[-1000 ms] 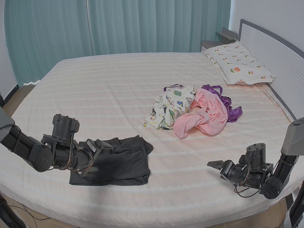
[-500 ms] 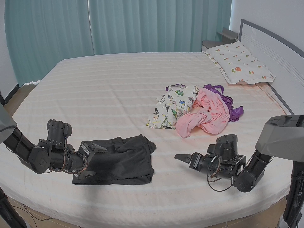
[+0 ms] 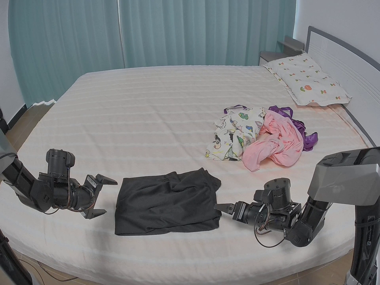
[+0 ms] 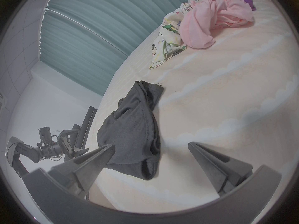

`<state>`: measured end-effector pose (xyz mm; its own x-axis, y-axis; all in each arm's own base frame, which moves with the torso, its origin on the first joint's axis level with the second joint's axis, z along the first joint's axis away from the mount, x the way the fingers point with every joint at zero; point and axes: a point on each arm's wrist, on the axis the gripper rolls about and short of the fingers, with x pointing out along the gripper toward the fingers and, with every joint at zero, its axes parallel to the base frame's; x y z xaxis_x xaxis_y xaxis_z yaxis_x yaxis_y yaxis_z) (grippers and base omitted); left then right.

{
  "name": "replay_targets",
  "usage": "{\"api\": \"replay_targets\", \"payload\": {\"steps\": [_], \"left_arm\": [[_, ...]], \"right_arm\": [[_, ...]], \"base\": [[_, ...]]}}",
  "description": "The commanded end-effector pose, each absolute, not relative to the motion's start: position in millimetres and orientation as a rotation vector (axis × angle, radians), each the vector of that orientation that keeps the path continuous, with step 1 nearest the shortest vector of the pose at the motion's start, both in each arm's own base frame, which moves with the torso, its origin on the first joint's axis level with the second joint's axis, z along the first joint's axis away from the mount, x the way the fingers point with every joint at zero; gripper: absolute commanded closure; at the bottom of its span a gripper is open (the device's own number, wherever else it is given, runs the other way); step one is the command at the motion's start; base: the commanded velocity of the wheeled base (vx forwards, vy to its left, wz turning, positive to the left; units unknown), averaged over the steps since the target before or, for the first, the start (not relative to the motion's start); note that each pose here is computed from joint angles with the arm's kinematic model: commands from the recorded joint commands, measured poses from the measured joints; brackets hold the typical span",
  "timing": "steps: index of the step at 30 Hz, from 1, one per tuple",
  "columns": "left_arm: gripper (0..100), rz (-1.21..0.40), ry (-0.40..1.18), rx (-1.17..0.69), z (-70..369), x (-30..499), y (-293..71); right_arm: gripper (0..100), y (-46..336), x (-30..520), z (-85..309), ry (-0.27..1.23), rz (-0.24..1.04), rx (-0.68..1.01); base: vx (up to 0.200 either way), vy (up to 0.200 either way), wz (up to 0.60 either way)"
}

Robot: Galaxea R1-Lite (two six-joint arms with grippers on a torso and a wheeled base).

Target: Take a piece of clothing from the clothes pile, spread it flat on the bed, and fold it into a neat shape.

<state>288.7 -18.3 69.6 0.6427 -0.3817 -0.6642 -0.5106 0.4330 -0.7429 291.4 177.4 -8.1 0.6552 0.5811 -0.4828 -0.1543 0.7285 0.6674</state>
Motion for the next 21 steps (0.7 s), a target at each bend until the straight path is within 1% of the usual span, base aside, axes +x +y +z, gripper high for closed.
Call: {"api": "replay_targets", "payload": {"steps": [1,3,7,15,19,20,21], "left_arm": [[0,0.109,0.907,-1.177,68.2,291.4,-12.1],[0,0.106,0.891,-1.186,67.7,292.4,-8.7],[0,0.067,0.908,-1.216,63.4,293.9,-5.4],[0,0.060,0.903,-1.219,64.5,294.5,-4.1],[0,0.060,0.903,-1.217,64.4,295.0,-4.1],[0,0.060,0.903,-1.217,64.4,295.0,-4.1],[0,0.060,0.903,-1.217,64.4,295.0,-4.1]], "right_arm": [[0,172.2,290.1,-8.1,0.749,0.437,0.626],[0,172.5,288.6,-9.2,0.754,0.440,0.616],[0,172.6,289.8,-9.1,0.748,0.443,0.609],[0,173.0,292.7,-13.1,0.750,0.437,0.607],[0,168.9,285.4,-10.3,0.757,0.414,0.598],[100,168.2,283.4,-9.0,0.756,0.410,0.594],[100,168.2,283.4,-9.0,0.756,0.410,0.594]], "base": [[0.000,0.000,0.00],[0.000,0.000,0.00],[0.000,0.000,0.00],[0.000,0.000,0.00],[0.000,0.000,0.00],[0.000,0.000,0.00],[0.000,0.000,0.00]]}}
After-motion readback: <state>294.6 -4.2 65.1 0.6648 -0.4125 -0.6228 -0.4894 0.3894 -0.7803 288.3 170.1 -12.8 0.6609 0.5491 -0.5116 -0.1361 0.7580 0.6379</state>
